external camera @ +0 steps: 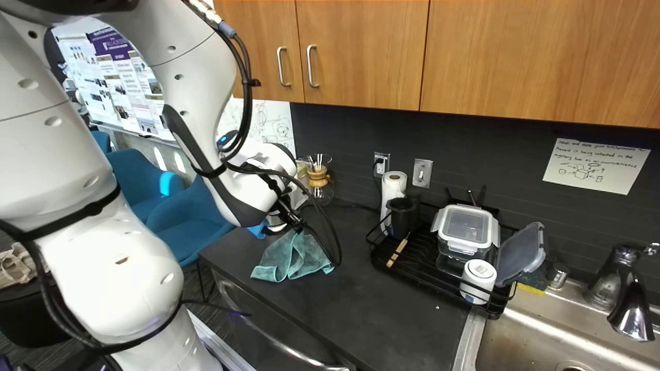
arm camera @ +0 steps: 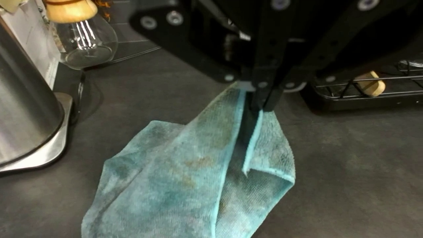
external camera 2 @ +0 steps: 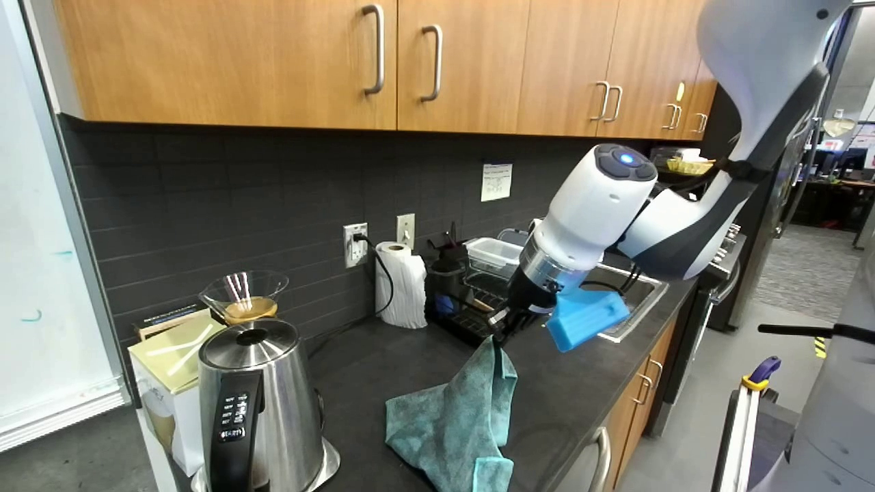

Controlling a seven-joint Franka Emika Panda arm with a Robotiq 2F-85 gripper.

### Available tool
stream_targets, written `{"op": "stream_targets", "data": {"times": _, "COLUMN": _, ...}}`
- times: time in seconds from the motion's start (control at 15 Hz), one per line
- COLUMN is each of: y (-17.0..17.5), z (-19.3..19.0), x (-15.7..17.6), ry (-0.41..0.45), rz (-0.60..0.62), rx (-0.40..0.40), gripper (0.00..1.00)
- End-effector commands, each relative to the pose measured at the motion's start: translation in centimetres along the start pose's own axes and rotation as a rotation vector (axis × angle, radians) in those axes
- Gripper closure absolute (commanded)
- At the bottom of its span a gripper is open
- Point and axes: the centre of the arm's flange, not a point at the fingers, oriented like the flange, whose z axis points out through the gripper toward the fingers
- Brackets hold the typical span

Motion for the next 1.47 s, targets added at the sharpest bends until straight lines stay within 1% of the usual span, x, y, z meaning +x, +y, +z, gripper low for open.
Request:
{"op": "stream_targets", "data": {"times": 0.0, "y": -0.6, "z": -6.4, "x": 0.0, "ry": 0.011, "rz": -0.022, "rx": -0.045, "gripper": 1.0}}
{"op": "stream_targets", "data": {"times": 0.4, "y": -1.5, "z": -8.0, "x": 0.1, "ry": 0.071, "rz": -0.033, "rx": -0.08, "gripper": 1.0}}
{"op": "stream_targets", "data": {"times": 0.73, "y": -2.4, "z": -9.8, "x": 1.0, "ry": 0.134, "rz": -0.024, "rx": -0.105, "gripper": 1.0}}
{"op": "stream_targets", "data": {"times": 1.07, "y": -2.8, "z": -12.3, "x": 2.0, "ry": 0.179, "rz": 0.011, "rx": -0.116, "gripper": 1.0}}
{"op": "stream_targets", "data": {"times": 1.4, "y": -3.0, "z": -15.7, "x": 3.0, "ry": 0.222, "rz": 0.047, "rx": -0.125, "gripper": 1.0}}
